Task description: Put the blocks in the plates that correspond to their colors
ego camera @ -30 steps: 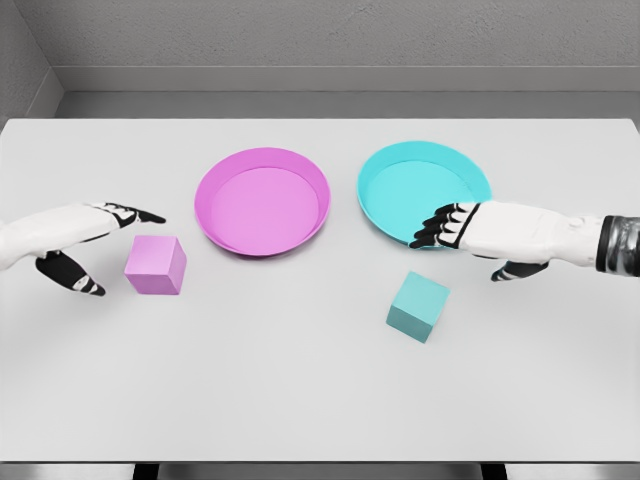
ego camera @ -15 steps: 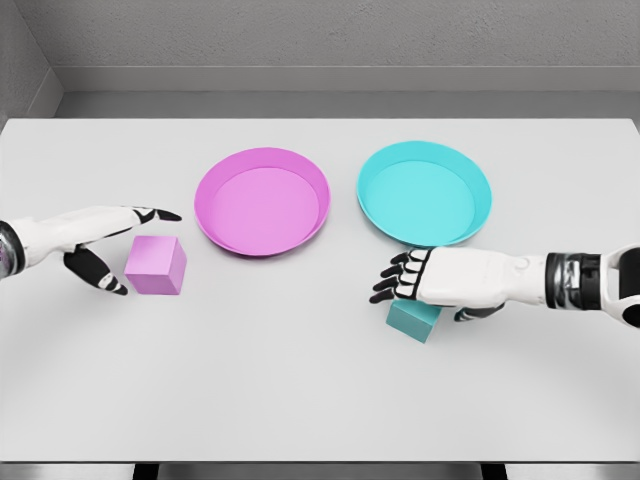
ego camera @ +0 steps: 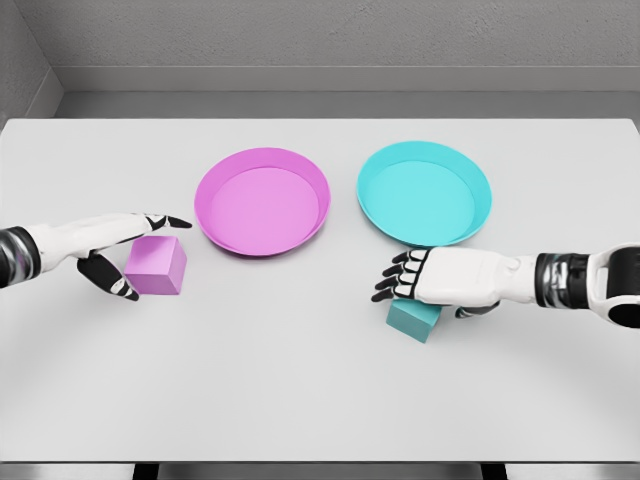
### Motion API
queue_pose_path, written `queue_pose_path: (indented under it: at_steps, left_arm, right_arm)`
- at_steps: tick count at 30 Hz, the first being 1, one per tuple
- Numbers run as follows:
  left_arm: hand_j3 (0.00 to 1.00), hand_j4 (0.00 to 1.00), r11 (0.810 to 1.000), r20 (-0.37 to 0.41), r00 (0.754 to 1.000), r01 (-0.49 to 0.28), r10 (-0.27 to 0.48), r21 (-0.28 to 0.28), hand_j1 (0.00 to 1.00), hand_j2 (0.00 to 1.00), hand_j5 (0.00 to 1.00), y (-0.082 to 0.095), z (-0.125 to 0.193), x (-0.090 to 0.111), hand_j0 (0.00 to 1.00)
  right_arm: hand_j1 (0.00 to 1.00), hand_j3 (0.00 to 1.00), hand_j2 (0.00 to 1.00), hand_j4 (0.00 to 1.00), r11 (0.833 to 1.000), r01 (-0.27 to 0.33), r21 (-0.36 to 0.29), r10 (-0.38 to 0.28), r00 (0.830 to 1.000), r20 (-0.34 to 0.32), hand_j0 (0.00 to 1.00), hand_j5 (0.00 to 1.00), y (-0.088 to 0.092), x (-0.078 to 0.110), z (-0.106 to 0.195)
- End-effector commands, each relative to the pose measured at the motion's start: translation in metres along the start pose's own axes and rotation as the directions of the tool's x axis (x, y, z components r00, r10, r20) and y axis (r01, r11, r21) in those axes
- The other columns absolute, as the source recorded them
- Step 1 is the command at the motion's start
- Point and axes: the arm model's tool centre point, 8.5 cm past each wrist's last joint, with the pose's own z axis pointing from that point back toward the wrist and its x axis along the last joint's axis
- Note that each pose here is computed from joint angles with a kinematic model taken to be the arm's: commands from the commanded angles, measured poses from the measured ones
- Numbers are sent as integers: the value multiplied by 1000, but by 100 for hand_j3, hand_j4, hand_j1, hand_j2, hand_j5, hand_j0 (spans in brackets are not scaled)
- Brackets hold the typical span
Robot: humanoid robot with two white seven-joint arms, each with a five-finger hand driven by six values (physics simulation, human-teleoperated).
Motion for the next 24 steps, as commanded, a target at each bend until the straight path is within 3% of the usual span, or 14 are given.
queue_pose_path:
  at_steps: [1, 3, 6, 10, 11, 15, 19, 21, 24]
  left_arm:
    - [100, 100, 1000, -6, 1000, -7, 7, -2, 100, 100, 100, -1, -1, -3, 100]
    - [100, 100, 1000, -5, 1000, -12, 12, 0, 100, 100, 100, -1, -4, -3, 100]
    - [100, 100, 1000, -3, 1000, 12, -12, -2, 100, 100, 100, -4, -11, 0, 100]
    - [100, 100, 1000, -5, 1000, 17, -17, -10, 100, 100, 100, -7, -13, 0, 100]
    - [100, 100, 1000, -6, 1000, 17, -17, -10, 100, 100, 100, -7, -13, -1, 100]
    - [100, 100, 1000, -6, 1000, 16, -16, -13, 100, 100, 100, -8, -13, -1, 100]
    - [77, 77, 1000, -3, 1000, 16, -16, -20, 77, 77, 77, -10, -14, 0, 77]
    - [70, 70, 1000, -1, 1000, 17, -17, -22, 70, 70, 70, -10, -14, 1, 70]
    - [54, 54, 1000, 13, 1000, 17, -17, -26, 54, 54, 54, -13, -17, 3, 54]
  right_arm:
    - [100, 100, 100, 100, 1000, 4, 10, -4, 1000, 9, 100, 100, 3, 2, -4]
    - [83, 83, 83, 83, 1000, 2, 11, -3, 1000, 8, 83, 83, 3, 2, -4]
    - [70, 70, 70, 70, 1000, 4, 10, -4, 1000, 11, 70, 70, 3, 3, -5]
    - [70, 70, 70, 70, 1000, 6, 10, -6, 1000, 11, 70, 70, 4, 2, -5]
    - [63, 63, 63, 63, 1000, 7, 10, -7, 1000, 10, 63, 63, 4, 2, -5]
    - [63, 63, 63, 63, 1000, 26, 6, -26, 1000, -2, 63, 63, 5, -4, -3]
    - [63, 63, 63, 63, 998, 55, -14, -55, 998, -6, 63, 63, 5, -10, -5]
    - [63, 63, 63, 63, 994, 100, -37, -101, 995, -13, 63, 63, 3, -21, -1]
    - [63, 63, 63, 63, 987, 120, -105, -125, 991, -47, 63, 63, -11, -35, 15]
